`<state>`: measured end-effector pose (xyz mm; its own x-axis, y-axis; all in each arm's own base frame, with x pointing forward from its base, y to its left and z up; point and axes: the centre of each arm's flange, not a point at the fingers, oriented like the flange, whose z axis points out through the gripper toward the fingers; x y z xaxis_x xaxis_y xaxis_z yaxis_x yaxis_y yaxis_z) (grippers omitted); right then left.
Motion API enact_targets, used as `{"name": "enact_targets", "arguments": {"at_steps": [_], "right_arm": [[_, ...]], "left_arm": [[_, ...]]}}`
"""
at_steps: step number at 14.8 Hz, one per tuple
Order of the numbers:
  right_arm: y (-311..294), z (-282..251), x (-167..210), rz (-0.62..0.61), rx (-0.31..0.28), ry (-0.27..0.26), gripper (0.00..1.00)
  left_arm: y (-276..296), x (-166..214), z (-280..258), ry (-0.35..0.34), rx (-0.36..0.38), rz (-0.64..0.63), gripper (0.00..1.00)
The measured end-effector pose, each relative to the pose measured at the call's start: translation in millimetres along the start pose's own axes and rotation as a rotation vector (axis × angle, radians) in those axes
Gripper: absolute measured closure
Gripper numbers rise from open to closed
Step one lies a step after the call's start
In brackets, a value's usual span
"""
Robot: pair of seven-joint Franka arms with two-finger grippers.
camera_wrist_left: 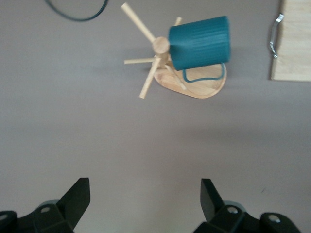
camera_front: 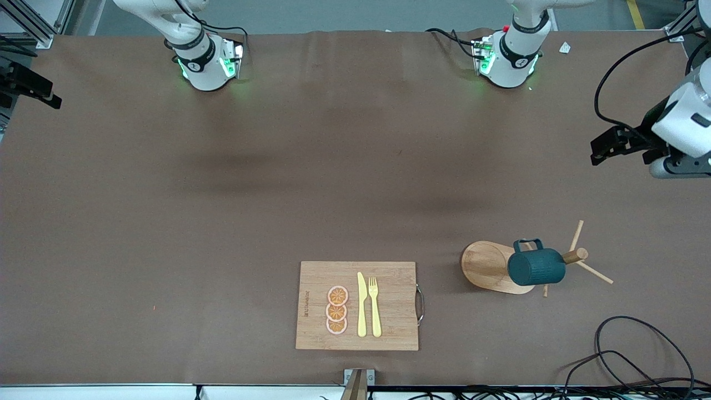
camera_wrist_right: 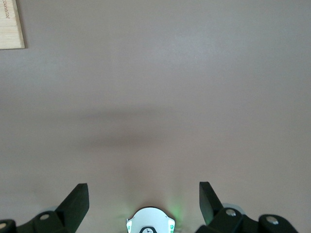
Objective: Transfer cup from left to right arm and place
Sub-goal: 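Move the left gripper down toward the teal mug on the wooden stand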
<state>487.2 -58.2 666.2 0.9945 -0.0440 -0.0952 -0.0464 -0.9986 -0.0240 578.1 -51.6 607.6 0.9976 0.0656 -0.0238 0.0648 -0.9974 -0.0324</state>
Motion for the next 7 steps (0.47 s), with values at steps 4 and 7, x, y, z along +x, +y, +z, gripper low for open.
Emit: {"name": "enact_targets", "arguments": {"at_steps": [4,7], "right_arm": [[-0.2,0.1,0.0,0.000,0.000,0.000,0.00],[-0.2,0.1,0.0,0.000,0.000,0.000,0.00]], "left_arm": [[-26.5,20.3,16.0,0.020,-0.022,-0.273,0.00],[-30.8,39.7,38.2,0.028,-0.043,-0.545,0.00]]}}
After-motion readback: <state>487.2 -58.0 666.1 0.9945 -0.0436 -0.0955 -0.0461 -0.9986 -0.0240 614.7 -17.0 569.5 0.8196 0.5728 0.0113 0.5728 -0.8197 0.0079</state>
